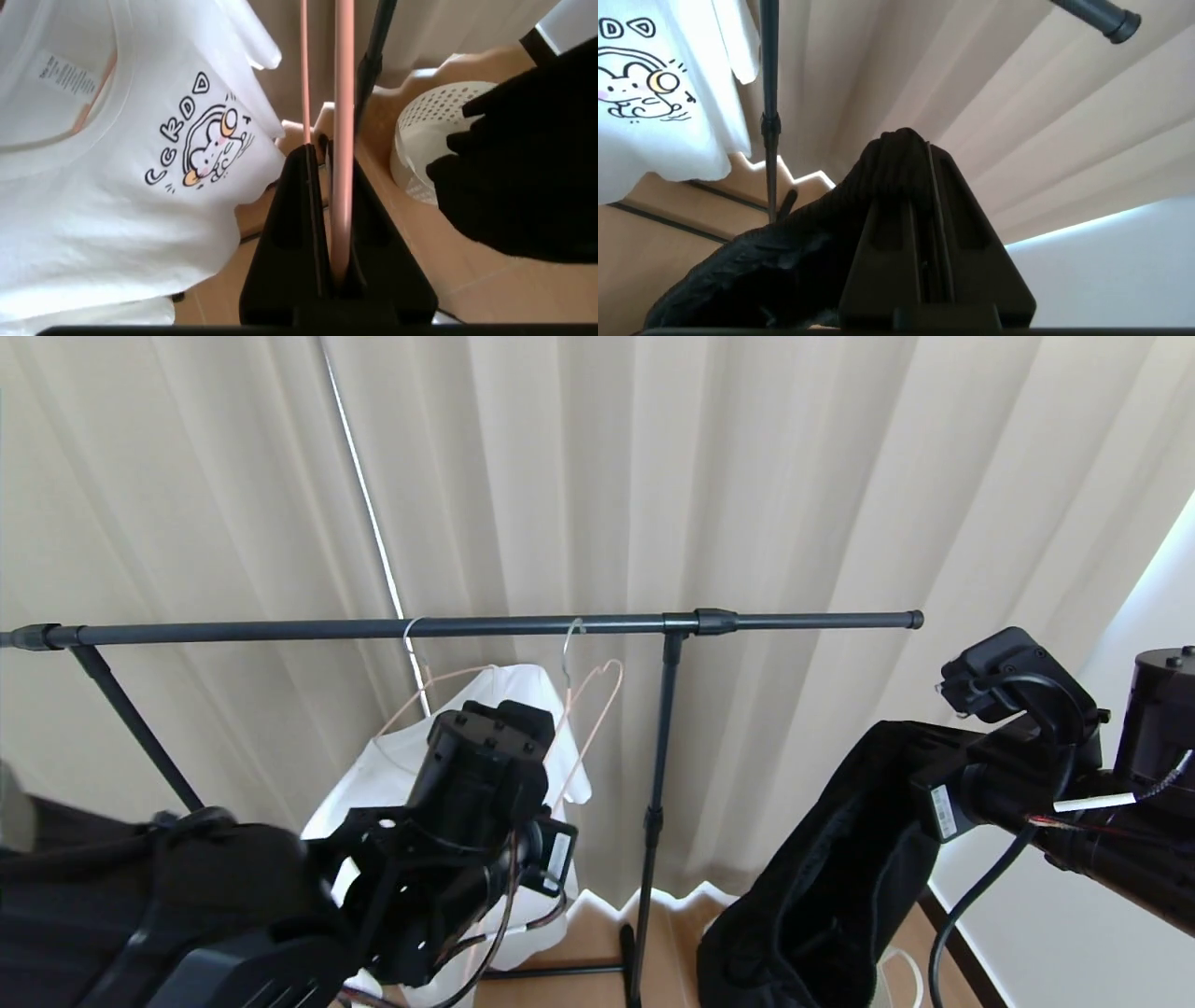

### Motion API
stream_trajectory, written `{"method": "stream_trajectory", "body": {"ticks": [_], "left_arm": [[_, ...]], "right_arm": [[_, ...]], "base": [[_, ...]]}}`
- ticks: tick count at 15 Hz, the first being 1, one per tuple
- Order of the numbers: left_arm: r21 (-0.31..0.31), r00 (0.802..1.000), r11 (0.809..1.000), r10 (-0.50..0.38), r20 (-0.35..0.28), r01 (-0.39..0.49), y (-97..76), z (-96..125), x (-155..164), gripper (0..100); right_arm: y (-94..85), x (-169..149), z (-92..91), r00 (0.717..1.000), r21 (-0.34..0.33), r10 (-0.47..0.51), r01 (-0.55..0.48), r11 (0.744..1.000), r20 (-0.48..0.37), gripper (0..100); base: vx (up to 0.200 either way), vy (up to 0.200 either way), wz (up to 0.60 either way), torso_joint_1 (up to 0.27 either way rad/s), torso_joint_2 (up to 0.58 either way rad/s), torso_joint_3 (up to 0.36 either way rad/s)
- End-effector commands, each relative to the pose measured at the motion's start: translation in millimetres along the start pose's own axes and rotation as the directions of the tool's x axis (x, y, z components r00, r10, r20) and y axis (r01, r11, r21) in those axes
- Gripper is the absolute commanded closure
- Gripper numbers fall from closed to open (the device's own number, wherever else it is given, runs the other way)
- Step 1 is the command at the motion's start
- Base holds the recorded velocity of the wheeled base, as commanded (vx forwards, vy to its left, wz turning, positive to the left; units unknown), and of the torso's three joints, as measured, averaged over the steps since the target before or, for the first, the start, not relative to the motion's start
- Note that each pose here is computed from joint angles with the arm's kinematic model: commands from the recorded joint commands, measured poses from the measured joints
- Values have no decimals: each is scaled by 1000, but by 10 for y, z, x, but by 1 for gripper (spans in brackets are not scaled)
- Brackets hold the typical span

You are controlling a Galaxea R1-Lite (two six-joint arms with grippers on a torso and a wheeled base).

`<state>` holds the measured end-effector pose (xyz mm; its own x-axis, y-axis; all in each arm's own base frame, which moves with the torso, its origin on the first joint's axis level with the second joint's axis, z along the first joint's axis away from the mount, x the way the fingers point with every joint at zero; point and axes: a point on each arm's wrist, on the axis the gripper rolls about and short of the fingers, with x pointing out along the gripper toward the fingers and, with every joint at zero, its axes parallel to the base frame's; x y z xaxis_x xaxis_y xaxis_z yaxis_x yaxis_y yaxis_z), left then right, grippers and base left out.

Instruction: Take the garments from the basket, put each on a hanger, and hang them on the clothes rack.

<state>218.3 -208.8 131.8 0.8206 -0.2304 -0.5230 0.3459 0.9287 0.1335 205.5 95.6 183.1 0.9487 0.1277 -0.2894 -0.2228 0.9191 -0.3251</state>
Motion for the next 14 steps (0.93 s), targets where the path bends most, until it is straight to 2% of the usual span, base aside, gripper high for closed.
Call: {"method": "stream_trajectory", "body": {"ticks": [1,3,4,5,6,8,9,11,12,14], "left_arm": [[25,999,999,-47,14,47,147,-262,-542,100],[41,998,997,-62,10,61,263,-443,-753,100],[59,995,994,-99,28,97,375,-558,-943,100],[74,990,988,-140,24,138,425,-642,-1021,100],[112,980,974,-200,15,197,491,-781,-1125,100],[144,971,962,-238,20,233,534,-912,-1180,100],[161,951,943,-304,55,292,529,-957,-1184,100],[197,912,904,-401,86,379,517,-1011,-1190,100],[241,889,876,-449,93,417,505,-1054,-1180,100],[258,868,852,-489,84,455,477,-1052,-1149,100]], "right_arm": [[78,-25,57,1000,-9,-1,1,1000,16,100],[118,-27,108,999,-9,-35,35,999,21,100],[145,-42,149,998,-3,-55,55,998,28,100],[145,-44,163,997,-2,-71,71,997,29,100],[154,-11,157,995,-3,-96,96,995,16,100],[176,59,158,991,4,-132,132,991,-5,100],[197,125,154,985,24,-171,171,985,-26,100],[215,186,148,975,23,-217,219,976,-44,100],[216,196,155,972,30,-231,232,972,-38,100],[212,201,160,971,33,-235,236,971,-35,100]], "base": [[0,0,0,0,0,0],[0,0,0,0,0,0],[0,0,0,0,0,0],[0,0,0,0,0,0],[0,0,0,0,0,0],[0,0,0,0,0,0],[0,0,0,0,0,0],[0,0,0,0,0,0],[0,0,0,0,0,0],[0,0,0,0,0,0]]}}
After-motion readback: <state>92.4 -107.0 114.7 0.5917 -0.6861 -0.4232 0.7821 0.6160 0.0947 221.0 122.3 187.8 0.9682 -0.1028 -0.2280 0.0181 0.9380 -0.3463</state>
